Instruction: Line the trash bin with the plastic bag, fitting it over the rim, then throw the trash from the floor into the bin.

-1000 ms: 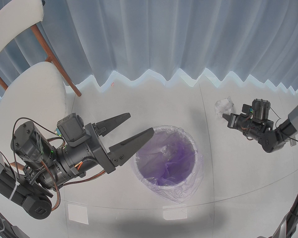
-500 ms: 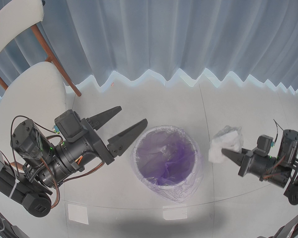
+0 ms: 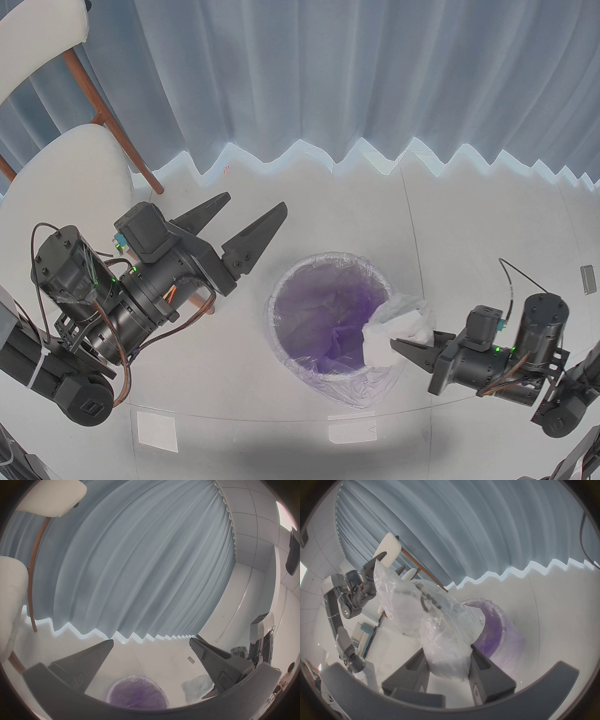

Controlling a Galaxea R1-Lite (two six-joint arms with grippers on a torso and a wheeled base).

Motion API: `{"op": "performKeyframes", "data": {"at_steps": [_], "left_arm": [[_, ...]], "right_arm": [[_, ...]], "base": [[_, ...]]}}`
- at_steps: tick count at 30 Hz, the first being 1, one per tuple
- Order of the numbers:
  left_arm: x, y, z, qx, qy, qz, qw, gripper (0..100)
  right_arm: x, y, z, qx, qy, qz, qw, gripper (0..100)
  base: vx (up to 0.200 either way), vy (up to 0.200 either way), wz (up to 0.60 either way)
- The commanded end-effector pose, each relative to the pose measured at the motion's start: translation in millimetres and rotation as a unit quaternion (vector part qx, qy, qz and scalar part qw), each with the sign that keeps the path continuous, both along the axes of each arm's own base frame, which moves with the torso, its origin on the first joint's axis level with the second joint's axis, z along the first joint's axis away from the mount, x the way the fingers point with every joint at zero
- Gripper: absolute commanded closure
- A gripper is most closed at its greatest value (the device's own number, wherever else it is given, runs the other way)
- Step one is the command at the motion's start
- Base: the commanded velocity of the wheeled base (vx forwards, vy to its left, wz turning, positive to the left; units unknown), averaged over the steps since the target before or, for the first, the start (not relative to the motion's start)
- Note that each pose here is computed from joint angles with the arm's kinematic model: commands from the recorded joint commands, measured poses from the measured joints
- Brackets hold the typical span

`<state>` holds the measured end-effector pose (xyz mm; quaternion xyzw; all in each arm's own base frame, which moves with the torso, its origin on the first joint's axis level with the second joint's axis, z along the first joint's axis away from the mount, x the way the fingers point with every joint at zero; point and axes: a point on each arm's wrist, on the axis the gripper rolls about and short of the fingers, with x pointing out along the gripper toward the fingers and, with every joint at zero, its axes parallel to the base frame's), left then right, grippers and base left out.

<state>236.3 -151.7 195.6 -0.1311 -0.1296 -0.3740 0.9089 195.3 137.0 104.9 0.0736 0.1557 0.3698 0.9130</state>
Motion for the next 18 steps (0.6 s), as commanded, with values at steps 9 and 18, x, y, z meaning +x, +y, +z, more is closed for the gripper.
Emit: {"op": "performKeyframes", "data": {"at_steps": [9, 18], "left_arm": [[3, -5, -4, 0.006, 0.002, 0.005, 1.0000, 0], [2, -4, -1, 0.004, -0.006, 0.006, 1.0000, 0]], "right_arm": [[75, 51, -86, -0.019, -0.028, -0.022, 0.9992, 0], [55, 27, -15, 0.050, -0.086, -0.042, 0.9942, 0]], "base": [[0.000, 0.000, 0.00], [0.000, 0.000, 0.00]]}}
